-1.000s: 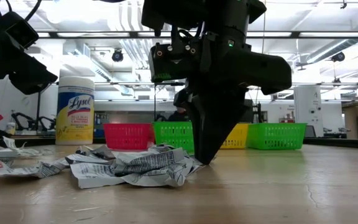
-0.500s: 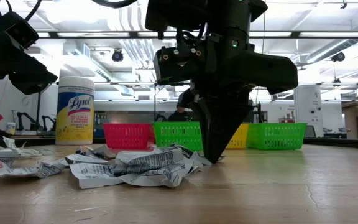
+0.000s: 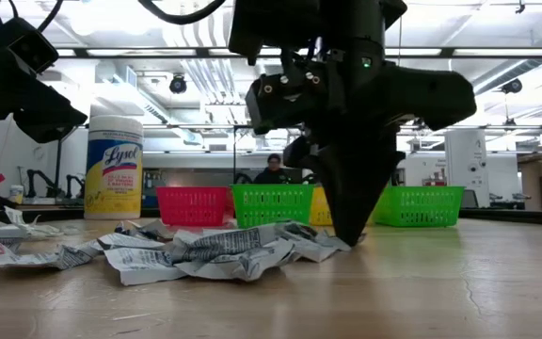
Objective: Pick & Place First Aid Supplies
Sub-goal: Put the alcohol pad into the yellow basket
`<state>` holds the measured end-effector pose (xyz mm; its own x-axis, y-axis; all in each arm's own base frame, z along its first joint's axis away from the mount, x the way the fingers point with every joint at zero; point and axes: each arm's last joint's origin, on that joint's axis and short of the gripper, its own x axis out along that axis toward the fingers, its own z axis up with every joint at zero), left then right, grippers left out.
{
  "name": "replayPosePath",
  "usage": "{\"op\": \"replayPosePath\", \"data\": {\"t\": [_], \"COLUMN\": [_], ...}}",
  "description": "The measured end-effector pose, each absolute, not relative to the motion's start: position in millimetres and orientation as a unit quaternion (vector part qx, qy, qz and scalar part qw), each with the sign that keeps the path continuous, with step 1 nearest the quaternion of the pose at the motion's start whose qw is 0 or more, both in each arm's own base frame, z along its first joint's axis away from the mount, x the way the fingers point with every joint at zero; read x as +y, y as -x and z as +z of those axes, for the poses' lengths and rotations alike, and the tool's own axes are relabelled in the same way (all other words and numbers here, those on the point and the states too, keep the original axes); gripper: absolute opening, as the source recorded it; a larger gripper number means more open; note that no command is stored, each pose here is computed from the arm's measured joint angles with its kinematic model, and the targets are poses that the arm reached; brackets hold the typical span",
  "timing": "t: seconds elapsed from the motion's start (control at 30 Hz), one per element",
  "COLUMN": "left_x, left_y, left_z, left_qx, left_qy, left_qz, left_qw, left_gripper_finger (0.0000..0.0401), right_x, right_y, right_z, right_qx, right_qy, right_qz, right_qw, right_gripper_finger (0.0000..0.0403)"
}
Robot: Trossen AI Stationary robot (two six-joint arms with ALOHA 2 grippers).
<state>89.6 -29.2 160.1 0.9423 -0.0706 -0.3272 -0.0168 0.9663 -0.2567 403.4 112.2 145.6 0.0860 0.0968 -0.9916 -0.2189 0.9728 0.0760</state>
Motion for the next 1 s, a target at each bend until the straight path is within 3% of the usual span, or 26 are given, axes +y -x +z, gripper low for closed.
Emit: {"op": "replayPosePath", "data": {"t": [1.0], "left_x": [-28], "left_y": [-90], "left_z": [160], "left_qx": [0.164], "left_qy": [0.126], "left_qz": [0.007], "left_qw": [0.978], "left_gripper_finger": [0.0131], "right_x": [106], "right_y": [-393], "right_z": [161], "right_qx": [0.698], "right_qy": [-0.048], "right_qz": [0.183], "right_qw": [0.690], "right_gripper_finger": [0.0008]}}
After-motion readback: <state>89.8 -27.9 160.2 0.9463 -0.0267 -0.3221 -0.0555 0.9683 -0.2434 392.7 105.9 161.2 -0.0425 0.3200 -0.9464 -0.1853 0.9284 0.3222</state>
